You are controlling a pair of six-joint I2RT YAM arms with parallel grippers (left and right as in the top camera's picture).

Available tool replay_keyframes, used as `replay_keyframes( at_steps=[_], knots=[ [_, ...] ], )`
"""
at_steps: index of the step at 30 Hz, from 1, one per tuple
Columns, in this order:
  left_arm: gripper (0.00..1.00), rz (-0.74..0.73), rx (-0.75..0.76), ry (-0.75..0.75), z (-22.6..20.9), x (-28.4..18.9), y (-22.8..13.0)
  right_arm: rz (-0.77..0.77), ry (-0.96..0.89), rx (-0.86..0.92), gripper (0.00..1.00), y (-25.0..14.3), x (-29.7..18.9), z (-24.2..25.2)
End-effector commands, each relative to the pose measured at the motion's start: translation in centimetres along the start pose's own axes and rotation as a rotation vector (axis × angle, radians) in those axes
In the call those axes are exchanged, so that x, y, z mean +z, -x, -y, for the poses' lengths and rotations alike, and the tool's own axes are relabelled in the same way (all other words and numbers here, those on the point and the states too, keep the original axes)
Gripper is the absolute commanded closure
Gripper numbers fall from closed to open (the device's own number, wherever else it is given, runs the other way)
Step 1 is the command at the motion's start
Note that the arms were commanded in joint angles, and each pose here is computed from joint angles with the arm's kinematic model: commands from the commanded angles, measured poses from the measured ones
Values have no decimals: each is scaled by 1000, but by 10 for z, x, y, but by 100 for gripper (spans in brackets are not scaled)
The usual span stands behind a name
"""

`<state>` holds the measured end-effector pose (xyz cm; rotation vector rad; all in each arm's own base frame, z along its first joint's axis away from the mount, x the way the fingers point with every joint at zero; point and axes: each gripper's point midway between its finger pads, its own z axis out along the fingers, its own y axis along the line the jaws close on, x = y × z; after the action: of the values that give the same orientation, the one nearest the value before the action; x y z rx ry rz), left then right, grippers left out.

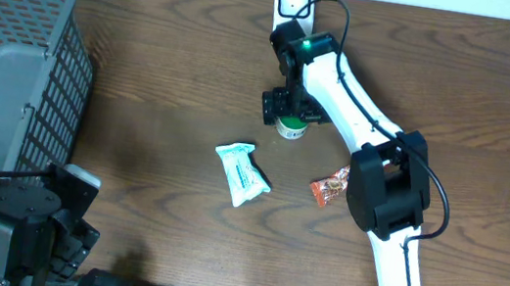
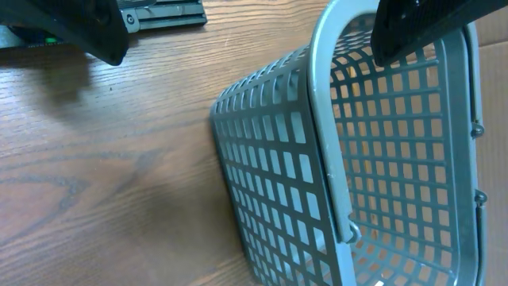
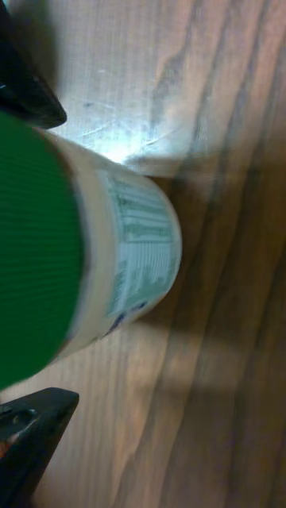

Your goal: Scan the item barcode

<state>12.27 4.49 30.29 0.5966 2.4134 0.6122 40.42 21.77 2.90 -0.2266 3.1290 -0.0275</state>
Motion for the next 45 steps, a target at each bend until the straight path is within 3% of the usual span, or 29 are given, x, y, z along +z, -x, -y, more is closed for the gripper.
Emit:
replay_keyframes(
  at_steps=[1, 8, 15, 19, 21, 31, 38, 45],
  knots=[
    [2, 4, -15, 2, -1, -1, 0, -26, 19, 43, 1, -5, 12, 1],
    [2, 4, -15, 2, -1, -1, 0, -11, 19, 61, 2, -2, 16, 1],
    [2, 3, -15, 2, -1, -1, 0, 10, 26, 68, 25, 2, 22, 0],
    [2, 4, -15, 2, -1, -1, 0, -10, 22, 76, 29, -3, 26, 1],
    [2, 3, -15, 2, -1, -1, 0, -26, 16, 94, 36, -7, 25, 2],
    [2, 4, -15, 2, -1, -1, 0, -120, 44, 100, 39, -23, -13, 1],
    [2, 3, -15, 2, -1, -1, 0, -337, 335, -13, 41, -66, -49, -36],
    [2, 3, -15, 2, -1, -1, 0, -453, 343, 2, 41, -90, -60, -30]
  ],
)
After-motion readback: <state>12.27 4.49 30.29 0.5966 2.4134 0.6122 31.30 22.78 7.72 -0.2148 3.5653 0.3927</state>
